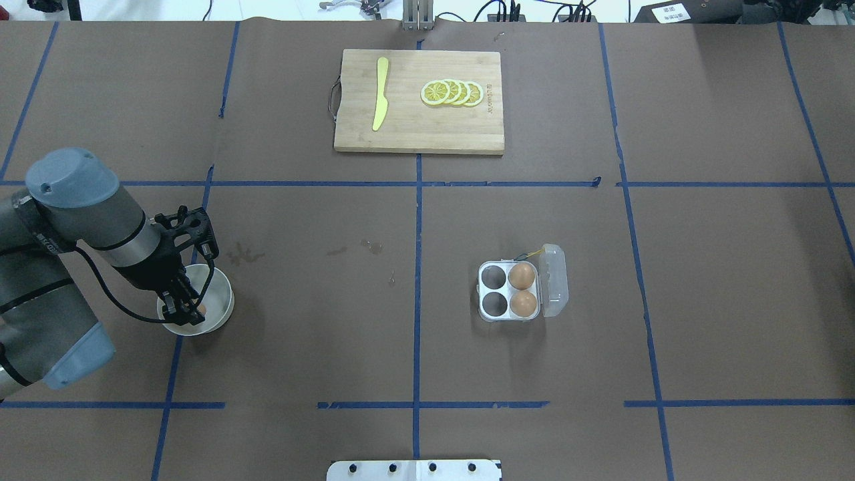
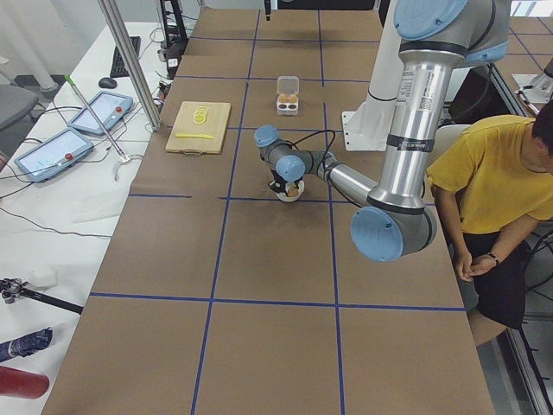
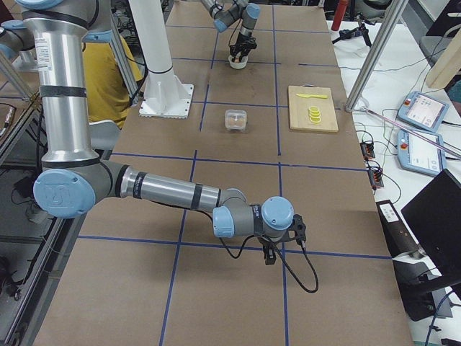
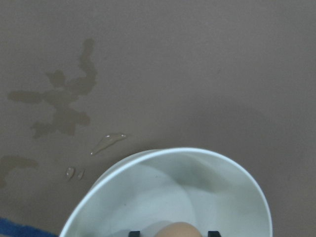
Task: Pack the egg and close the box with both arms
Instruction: 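Close the left gripper around the brown egg in the bowl, then lift the egg out of the bowl and carry it toward the carton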
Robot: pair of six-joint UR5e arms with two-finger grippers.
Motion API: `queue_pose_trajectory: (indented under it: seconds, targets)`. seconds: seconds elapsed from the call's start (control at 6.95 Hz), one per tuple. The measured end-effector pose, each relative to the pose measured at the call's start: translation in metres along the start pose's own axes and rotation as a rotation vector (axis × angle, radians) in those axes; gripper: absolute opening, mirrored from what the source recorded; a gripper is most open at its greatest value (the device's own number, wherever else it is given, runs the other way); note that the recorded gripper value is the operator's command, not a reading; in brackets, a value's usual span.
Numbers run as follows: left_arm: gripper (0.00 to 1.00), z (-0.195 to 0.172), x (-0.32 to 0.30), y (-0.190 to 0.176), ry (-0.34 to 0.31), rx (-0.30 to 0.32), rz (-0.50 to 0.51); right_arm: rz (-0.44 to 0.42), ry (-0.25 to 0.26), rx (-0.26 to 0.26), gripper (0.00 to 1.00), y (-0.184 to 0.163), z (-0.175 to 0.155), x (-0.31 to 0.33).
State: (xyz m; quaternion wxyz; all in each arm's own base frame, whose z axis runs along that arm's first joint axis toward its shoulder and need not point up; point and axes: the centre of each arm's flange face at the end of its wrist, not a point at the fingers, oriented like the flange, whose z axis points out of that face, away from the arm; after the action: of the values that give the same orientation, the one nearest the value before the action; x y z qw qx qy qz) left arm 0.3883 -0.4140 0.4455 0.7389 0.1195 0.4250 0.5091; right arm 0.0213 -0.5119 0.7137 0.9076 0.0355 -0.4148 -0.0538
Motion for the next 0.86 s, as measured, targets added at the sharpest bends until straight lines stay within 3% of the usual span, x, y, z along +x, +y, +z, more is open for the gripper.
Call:
queue_pose_trajectory:
  seconds: [0.43, 0.86]
  targets:
    - [0.00, -0.037, 0.017, -0.012, -0.012, 0.014, -0.010, 0.001, -0.004, 0.000, 1.00, 0.000, 0.000, 0.000]
    - [0.00, -0.084, 0.026, -0.052, -0.044, 0.097, 0.016, -0.002, -0.004, 0.002, 1.00, -0.001, -0.001, -0.001]
